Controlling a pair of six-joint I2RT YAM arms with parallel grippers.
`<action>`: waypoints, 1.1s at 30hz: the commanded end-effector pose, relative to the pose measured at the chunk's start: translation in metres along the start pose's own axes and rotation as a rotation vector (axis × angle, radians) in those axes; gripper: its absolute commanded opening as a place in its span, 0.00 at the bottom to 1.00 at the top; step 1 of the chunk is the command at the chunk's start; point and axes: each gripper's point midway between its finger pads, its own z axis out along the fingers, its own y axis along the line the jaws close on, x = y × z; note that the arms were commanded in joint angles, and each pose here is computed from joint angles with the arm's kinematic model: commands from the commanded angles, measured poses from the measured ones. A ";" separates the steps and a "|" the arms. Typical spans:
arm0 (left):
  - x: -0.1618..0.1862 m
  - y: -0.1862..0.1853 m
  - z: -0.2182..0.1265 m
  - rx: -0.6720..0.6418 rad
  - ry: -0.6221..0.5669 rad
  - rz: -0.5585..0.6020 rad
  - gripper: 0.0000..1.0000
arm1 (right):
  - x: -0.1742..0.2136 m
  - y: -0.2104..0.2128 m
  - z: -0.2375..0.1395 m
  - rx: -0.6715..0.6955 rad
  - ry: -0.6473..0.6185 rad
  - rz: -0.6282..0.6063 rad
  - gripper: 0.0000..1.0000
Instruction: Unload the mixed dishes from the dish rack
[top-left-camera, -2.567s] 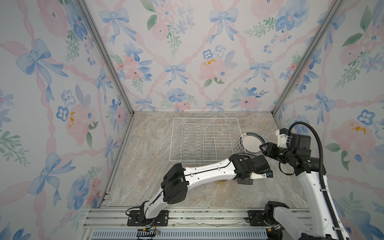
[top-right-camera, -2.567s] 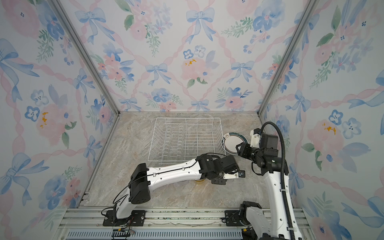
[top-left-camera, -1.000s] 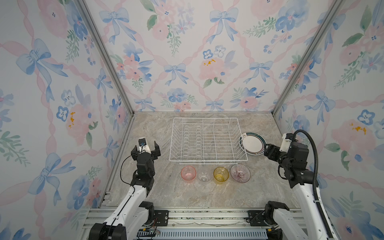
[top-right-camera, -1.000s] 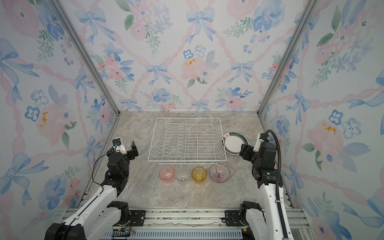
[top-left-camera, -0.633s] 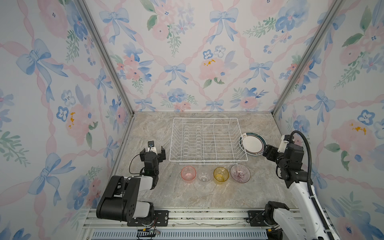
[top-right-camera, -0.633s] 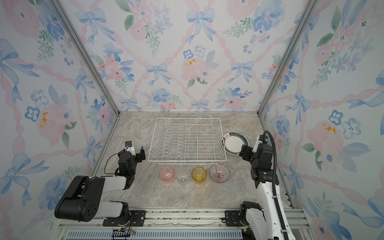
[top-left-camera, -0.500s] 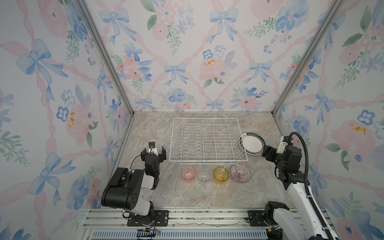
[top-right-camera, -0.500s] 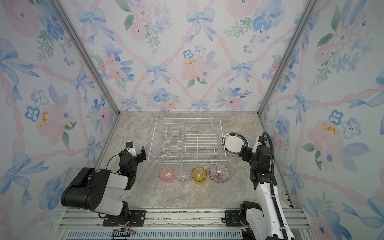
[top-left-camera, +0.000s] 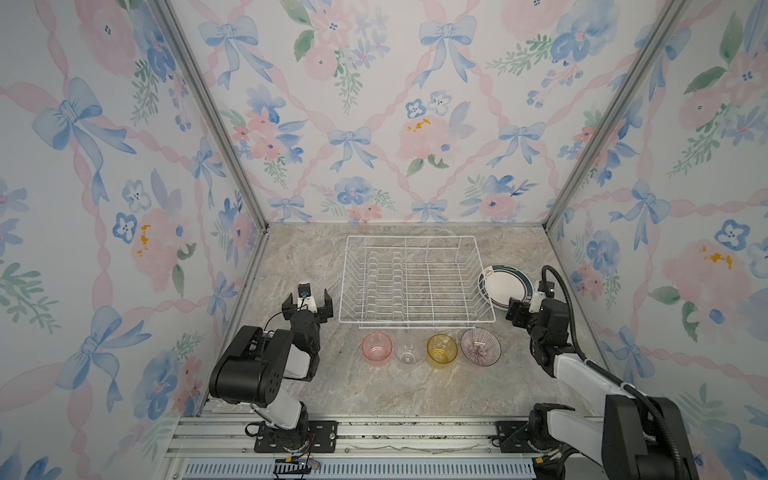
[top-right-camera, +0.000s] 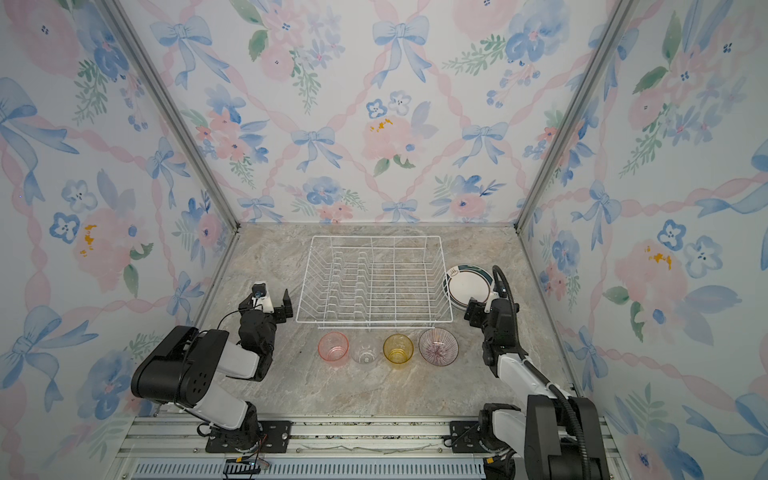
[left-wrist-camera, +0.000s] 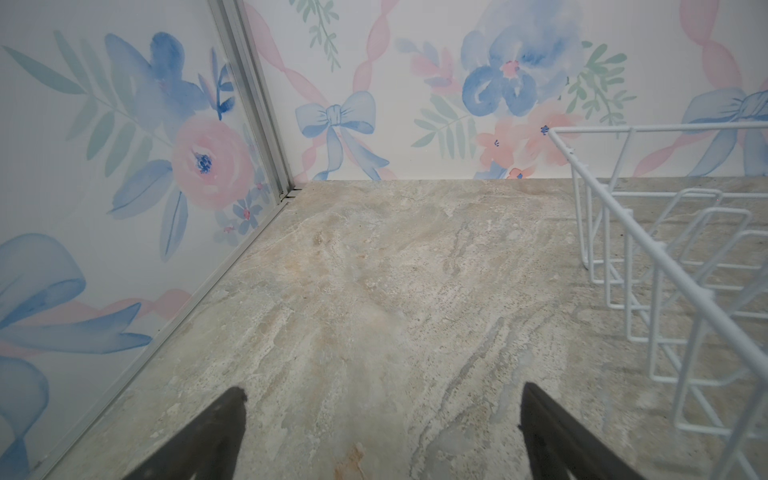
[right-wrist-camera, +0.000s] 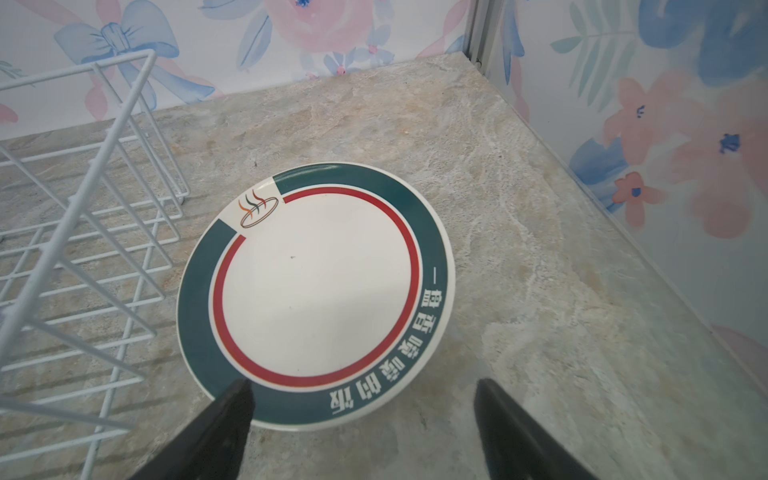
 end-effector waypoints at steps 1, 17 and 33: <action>-0.006 0.001 0.002 -0.003 -0.023 0.005 0.98 | -0.034 0.016 0.012 -0.007 -0.164 -0.052 0.86; -0.005 0.004 0.006 -0.007 -0.006 -0.009 0.98 | -0.021 0.017 0.042 0.018 -0.155 -0.104 1.00; -0.006 0.002 0.005 -0.003 -0.012 -0.002 0.98 | -0.020 0.018 0.041 0.054 -0.154 -0.128 0.97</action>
